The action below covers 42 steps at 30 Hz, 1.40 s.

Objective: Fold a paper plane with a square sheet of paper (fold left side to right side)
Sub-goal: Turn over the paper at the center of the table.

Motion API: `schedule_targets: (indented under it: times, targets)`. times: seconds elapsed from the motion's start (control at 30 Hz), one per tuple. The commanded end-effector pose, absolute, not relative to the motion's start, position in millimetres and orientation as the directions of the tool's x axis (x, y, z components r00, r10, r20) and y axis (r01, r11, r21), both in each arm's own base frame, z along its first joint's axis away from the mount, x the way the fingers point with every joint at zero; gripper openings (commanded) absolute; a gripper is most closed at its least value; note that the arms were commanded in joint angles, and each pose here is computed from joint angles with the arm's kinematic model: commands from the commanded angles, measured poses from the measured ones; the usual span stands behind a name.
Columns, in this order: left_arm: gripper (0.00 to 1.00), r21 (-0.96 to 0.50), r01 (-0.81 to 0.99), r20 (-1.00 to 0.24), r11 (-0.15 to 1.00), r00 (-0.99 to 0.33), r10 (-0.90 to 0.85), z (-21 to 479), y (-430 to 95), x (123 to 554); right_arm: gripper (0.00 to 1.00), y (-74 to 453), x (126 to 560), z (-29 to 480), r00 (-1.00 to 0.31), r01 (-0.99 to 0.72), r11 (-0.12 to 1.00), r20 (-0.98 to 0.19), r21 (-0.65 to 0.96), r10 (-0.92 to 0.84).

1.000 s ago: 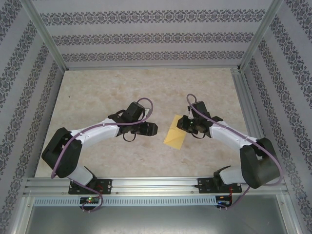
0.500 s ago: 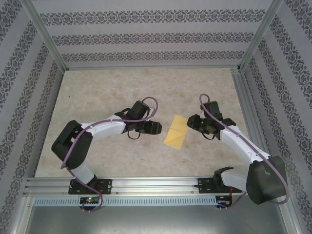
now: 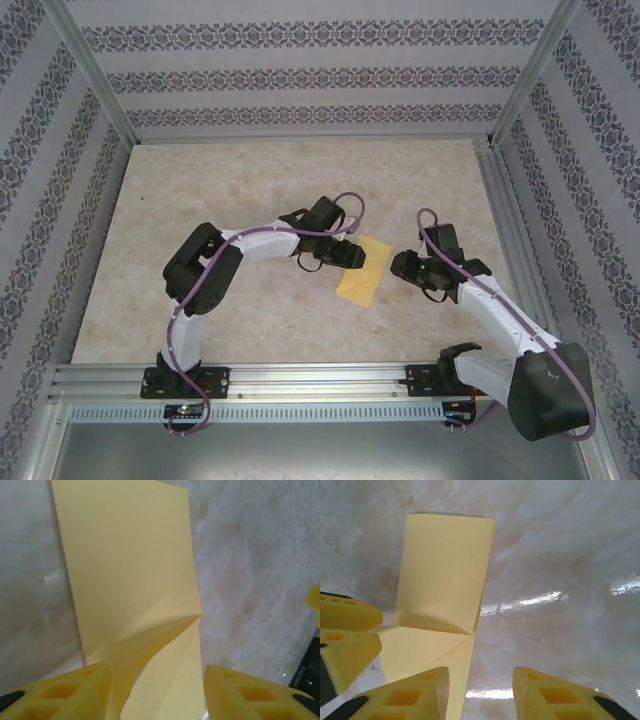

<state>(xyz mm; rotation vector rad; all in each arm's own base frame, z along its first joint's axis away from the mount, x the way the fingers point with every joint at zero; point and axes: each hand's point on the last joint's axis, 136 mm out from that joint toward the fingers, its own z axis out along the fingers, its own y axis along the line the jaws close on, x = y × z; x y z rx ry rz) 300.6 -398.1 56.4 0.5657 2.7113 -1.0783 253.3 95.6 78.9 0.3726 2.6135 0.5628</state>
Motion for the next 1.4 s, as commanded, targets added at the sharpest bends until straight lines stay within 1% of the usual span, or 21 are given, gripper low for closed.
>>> schedule_targets:
  times: [0.0, 0.2, 0.3, 0.47, 0.63, 0.73, 0.97, 1.23, 1.37]
  targets:
    - [0.53, -0.616, 0.425, -0.284, 0.664, -0.905, 0.316, 54.5, -398.1, 298.1, 0.39, 92.6, 249.9, 79.7, -0.867, 0.150, 0.884, -0.371, 0.442, 0.333]
    - [0.52, -0.616, 0.423, -0.268, 0.665, -0.906, 0.328, 48.0, -398.0, 294.6, 0.39, 92.6, 249.8, 79.9, -0.868, 0.148, 0.883, -0.370, 0.445, 0.332]
    - [0.45, -0.623, 0.425, -0.261, 0.657, -0.904, 0.338, 46.0, -400.1, 291.3, 0.39, 92.9, 250.0, 79.2, -0.868, 0.149, 0.882, -0.369, 0.447, 0.333]
    - [0.30, -0.631, 0.425, -0.253, 0.648, -0.903, 0.346, 43.3, -402.3, 288.0, 0.39, 97.0, 251.2, 78.5, -0.867, 0.151, 0.867, -0.358, 0.475, 0.347]
    - [0.15, -0.639, 0.432, -0.268, 0.637, -0.901, 0.342, 52.3, -403.7, 288.1, 0.39, 107.1, 253.6, 79.7, -0.862, 0.152, 0.827, -0.337, 0.541, 0.379]
    - [0.10, -0.642, 0.438, -0.285, 0.629, -0.898, 0.334, 60.9, -403.1, 287.9, 0.39, 114.6, 256.1, 80.9, -0.853, 0.151, 0.788, -0.325, 0.597, 0.409]
    - [0.08, -0.649, 0.440, -0.312, 0.620, -0.898, 0.311, 71.7, -398.5, 285.2, 0.42, 130.6, 262.8, 81.9, -0.836, 0.146, 0.688, -0.284, 0.711, 0.470]
    - [0.08, -0.660, 0.441, -0.327, 0.609, -0.898, 0.296, 78.1, -398.2, 286.0, 0.43, 141.5, 269.1, 78.6, -0.833, 0.142, 0.621, -0.246, 0.771, 0.496]
    - [0.08, -0.658, 0.440, -0.330, 0.610, -0.898, 0.292, 78.4, -397.1, 287.5, 0.44, 144.5, 271.6, 70.9, -0.840, 0.159, 0.617, -0.223, 0.771, 0.495]
